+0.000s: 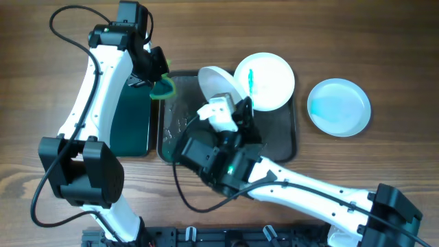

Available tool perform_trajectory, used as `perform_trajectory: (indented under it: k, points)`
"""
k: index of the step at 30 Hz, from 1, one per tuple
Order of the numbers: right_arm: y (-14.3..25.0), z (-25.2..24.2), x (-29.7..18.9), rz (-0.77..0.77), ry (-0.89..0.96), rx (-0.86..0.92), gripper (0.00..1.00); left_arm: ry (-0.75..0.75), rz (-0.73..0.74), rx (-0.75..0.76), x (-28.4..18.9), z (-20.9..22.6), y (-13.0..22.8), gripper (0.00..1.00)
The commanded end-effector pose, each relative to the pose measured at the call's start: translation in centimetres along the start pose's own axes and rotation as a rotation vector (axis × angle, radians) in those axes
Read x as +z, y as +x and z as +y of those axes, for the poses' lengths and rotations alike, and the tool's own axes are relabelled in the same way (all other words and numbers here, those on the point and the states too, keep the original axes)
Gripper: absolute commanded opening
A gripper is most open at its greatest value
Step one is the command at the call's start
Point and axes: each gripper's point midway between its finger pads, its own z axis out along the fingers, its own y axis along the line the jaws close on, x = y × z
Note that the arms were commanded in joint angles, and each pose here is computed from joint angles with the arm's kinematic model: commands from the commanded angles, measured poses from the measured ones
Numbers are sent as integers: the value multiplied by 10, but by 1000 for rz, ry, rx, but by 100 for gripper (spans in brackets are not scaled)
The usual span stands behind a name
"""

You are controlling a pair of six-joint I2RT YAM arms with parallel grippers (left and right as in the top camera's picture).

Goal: Clean dirty plates on tray and stack at the side
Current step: 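Lift the second plate with the right gripper and stack it on the first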

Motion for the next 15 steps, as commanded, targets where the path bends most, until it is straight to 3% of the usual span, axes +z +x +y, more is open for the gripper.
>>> perform_trajectory:
  k: [1,9,12,15]
  points:
    - [-28,-25,-8,-58,95,-26,4,6,13,17,4,-3,1,4]
    - [-35,-21,-7,-60,81,-12,4,-4,34,15,4,-1,6,4]
    - [-29,-3,-5,-38,-22,-24,4,-3,33,15,4,-1,6,4]
    - [-3,21,5,74,-183,78,4,-4,34,15,4,-1,6,4]
